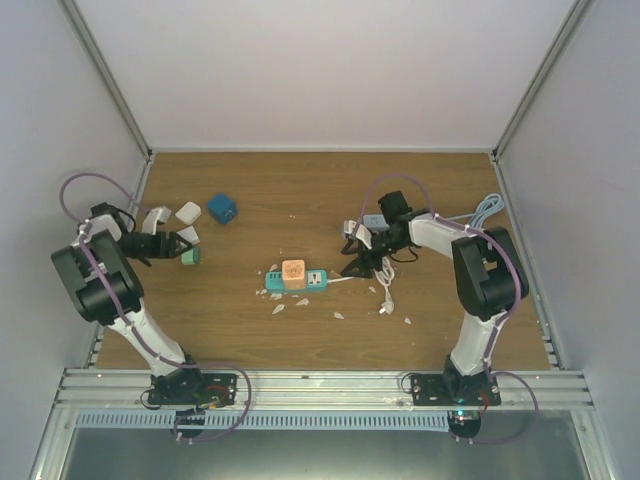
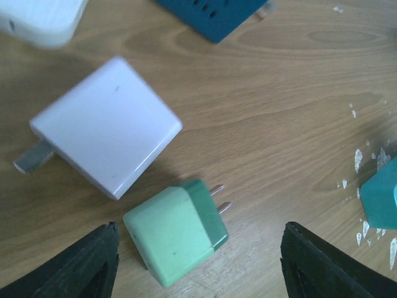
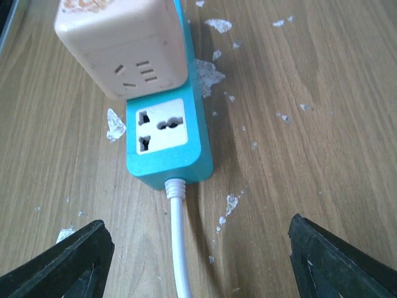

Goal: Pull the plug off the socket

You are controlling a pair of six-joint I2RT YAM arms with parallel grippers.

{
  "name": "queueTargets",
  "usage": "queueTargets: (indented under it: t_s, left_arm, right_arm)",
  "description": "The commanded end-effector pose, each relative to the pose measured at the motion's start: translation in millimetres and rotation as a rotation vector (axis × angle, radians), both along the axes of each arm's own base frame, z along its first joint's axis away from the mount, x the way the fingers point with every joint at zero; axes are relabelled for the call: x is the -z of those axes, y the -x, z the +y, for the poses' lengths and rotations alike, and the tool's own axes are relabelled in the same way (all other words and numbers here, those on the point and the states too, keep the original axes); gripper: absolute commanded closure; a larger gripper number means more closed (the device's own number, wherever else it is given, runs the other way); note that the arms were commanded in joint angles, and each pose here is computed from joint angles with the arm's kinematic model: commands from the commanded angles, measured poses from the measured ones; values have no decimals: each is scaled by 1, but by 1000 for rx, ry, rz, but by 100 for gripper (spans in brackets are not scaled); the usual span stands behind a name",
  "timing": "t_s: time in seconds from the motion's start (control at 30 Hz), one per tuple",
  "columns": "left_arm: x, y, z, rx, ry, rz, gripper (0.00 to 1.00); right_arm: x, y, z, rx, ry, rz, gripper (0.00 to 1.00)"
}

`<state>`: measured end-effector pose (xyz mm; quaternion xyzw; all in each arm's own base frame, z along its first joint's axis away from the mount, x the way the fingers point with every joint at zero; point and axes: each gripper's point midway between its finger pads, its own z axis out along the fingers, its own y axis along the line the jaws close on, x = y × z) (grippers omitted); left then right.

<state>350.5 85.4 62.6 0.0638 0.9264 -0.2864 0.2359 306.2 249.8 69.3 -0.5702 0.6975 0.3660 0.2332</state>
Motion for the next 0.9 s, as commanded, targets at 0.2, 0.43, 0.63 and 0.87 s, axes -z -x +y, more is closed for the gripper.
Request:
queueTargets:
  t_s: [0.2,0.43,0.63,0.87]
  left_arm:
    - [-94,4,-68,324,-140,-366,9]
    - [-113,34,-153,648,-253,-546,1]
    - [-98,55,-219,858,-267,-605,1]
    - [-77,62,-262,995,-255,-647,1]
  right_arm:
    - [-31,7,19,-59,-124,-157,15]
    - [-27,17,36,-89,-116,-204,11]
    - [-18,27,45,-128,-83,-223,10]
    - [-6,34,55,-163,-45,-232,8]
